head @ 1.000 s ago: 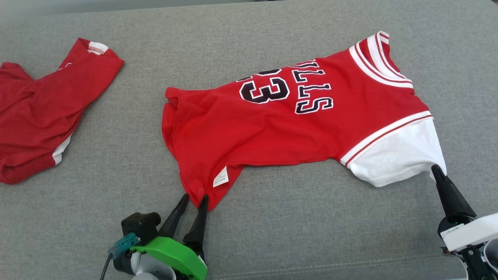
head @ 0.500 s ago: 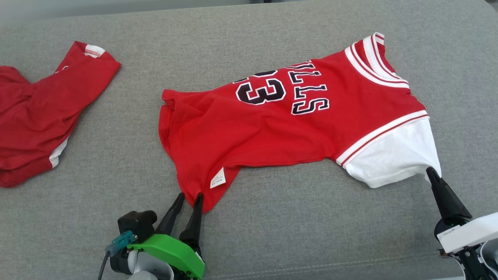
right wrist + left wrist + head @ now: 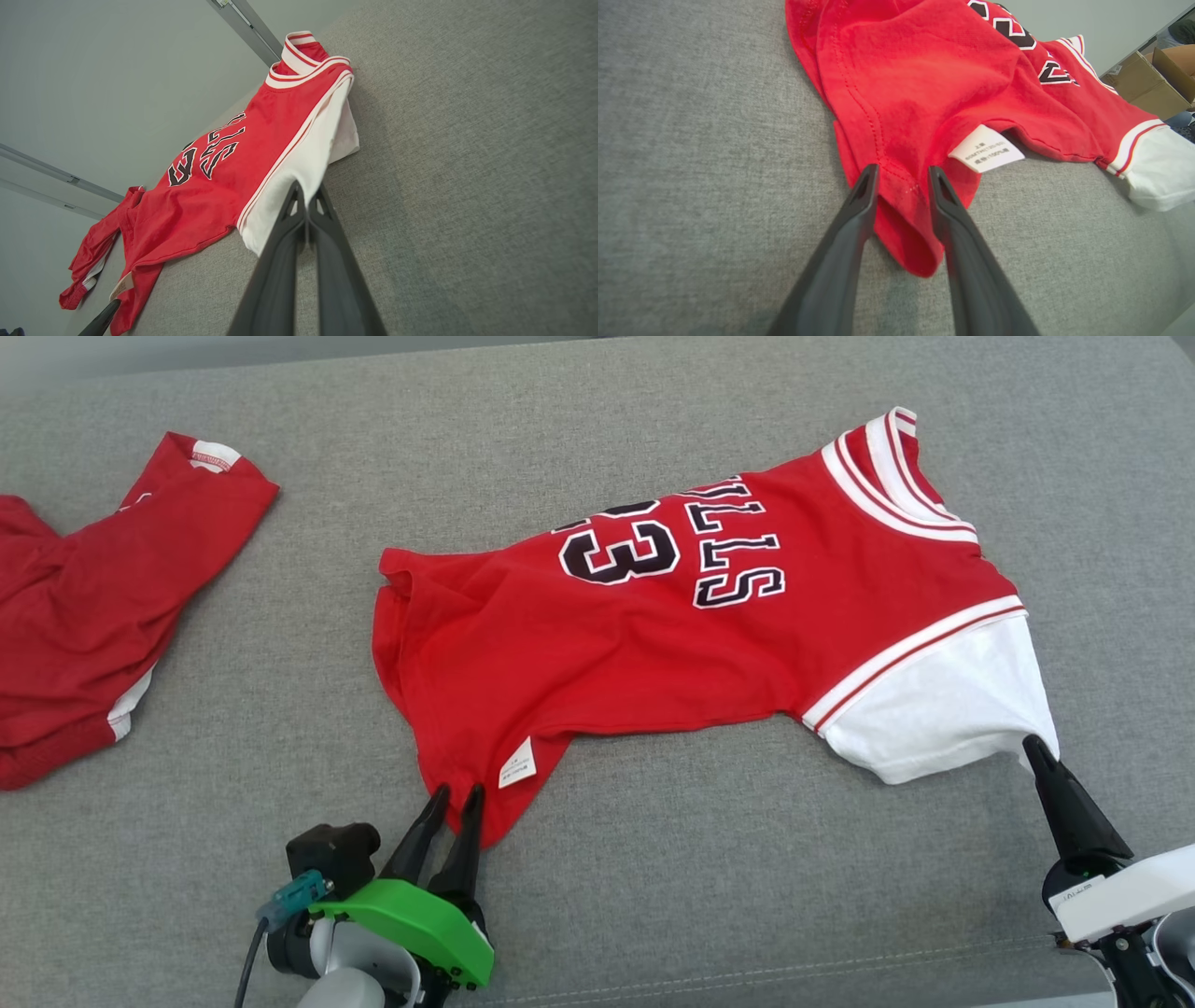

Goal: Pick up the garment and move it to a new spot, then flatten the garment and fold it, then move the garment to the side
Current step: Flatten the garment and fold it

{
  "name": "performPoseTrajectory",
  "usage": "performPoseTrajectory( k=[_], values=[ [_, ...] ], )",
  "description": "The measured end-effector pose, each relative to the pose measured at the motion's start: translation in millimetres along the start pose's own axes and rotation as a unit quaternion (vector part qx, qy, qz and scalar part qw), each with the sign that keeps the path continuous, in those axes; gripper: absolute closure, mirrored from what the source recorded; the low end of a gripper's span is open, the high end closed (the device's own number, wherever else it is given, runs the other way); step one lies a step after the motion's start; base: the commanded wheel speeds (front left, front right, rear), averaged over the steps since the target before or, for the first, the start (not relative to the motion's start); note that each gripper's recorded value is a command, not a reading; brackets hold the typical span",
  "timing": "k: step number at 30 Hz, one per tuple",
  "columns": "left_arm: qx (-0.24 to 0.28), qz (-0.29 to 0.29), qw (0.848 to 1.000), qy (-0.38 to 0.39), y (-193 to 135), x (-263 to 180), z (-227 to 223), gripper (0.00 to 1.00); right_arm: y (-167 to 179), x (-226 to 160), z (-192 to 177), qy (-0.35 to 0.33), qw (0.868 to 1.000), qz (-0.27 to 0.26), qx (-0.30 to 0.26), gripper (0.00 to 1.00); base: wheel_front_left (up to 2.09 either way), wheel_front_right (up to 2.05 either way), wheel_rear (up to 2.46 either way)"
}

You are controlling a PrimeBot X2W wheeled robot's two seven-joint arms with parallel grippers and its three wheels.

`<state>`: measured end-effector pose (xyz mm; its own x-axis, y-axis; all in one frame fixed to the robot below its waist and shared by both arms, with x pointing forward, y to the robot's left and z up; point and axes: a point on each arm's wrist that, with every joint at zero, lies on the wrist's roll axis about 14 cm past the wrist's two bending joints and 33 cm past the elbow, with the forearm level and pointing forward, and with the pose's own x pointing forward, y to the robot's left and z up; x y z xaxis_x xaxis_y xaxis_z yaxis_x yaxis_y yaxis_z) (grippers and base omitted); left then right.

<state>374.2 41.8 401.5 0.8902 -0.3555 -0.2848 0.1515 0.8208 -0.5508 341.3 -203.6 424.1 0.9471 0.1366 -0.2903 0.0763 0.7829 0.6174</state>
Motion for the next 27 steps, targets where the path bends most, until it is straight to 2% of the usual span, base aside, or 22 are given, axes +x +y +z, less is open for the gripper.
performPoseTrajectory(
  k=[2, 12, 15, 17, 18, 19, 27],
  values=[
    [0.001, 0.005, 1.000, 0.004, 2.2, 0.6, -2.3, 0.51, -0.2, -0.1, 0.0, 0.000, 1.000, 0.000, 0.000, 1.00, 0.00, 0.00, 0.00],
    [0.010, 0.026, 0.999, 0.024, 12.2, 1.3, -12.7, 0.49, -1.7, -0.8, -0.5, 0.001, 1.000, -0.003, 0.001, 1.00, 0.00, 0.00, 0.00],
    [0.013, 0.025, 0.999, 0.029, 12.0, 2.7, -15.2, 0.53, -1.9, -0.8, -0.6, 0.001, 1.000, -0.004, 0.001, 1.00, 0.00, 0.00, 0.00],
    [0.018, 0.021, 0.999, 0.033, 10.3, 4.1, -16.7, 0.78, -1.7, -0.7, -0.6, 0.001, 1.000, -0.003, 0.001, 1.00, 0.00, 0.00, 0.00],
    [0.018, 0.021, 0.999, 0.034, 10.1, 4.3, -17.0, 0.85, -1.7, -0.7, -0.5, 0.001, 1.000, -0.003, 0.001, 1.00, 0.00, 0.00, 0.00],
    [0.018, 0.020, 0.999, 0.034, 9.6, 4.6, -17.3, 1.00, -1.6, -0.7, -0.5, 0.001, 1.000, -0.003, 0.001, 1.00, 0.00, 0.00, 0.00],
    [0.021, 0.012, 0.999, 0.028, 4.7, 10.0, -11.5, 1.00, -1.6, -0.6, -0.6, 0.001, 1.000, -0.004, 0.002, 1.00, 0.00, 0.00, 0.00]
  ],
)
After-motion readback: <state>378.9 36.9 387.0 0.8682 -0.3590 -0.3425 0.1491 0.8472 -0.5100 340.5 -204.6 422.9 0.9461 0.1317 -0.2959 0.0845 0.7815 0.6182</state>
